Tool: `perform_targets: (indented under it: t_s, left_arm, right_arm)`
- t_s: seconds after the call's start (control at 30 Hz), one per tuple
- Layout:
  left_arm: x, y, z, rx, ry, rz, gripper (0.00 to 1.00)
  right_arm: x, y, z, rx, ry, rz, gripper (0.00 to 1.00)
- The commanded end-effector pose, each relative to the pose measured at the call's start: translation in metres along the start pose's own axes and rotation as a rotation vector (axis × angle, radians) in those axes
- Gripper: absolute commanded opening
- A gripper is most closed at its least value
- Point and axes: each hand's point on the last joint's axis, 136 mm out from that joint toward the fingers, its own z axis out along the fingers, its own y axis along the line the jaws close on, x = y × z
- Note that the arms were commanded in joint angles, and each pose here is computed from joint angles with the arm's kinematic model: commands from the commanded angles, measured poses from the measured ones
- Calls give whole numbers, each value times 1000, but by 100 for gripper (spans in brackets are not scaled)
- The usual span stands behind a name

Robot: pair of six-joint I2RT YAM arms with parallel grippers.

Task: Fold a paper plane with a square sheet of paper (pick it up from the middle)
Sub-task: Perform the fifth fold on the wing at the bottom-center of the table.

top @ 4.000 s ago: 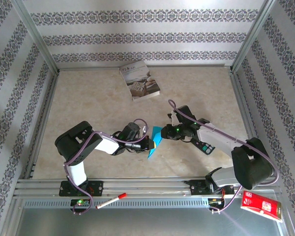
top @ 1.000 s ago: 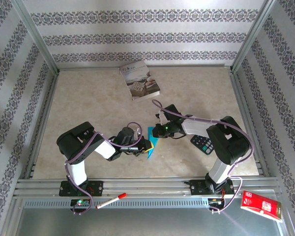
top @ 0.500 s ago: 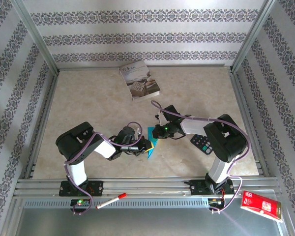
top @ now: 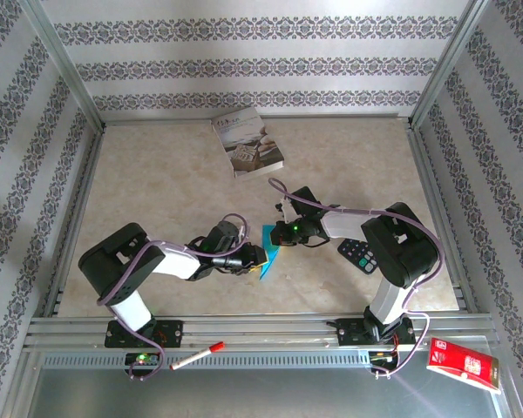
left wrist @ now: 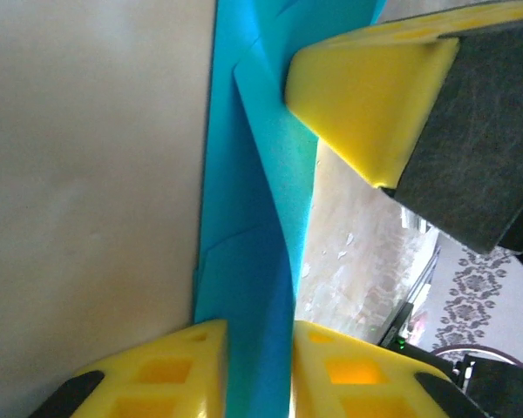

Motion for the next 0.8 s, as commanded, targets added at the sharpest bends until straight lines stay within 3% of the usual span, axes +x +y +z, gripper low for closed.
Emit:
perform_targets:
  t_s: [0.0,0.23,0.5,0.77]
  left_arm:
    - [-1,9,-11,-69,-5,11,28]
    - [-7,-7,-30,-112,-38,94,36]
    - [-10,-48,-24,-25,-17,190,11]
    - [-19,-50,2,-25,7,213,6]
  right_arm:
    - [27,-26,7,85,71,18,4]
    - [26,-25,7,81,68,12,4]
    - [25,-23,6,79,65,7,4]
    - [22,-21,6,75,58,8,3]
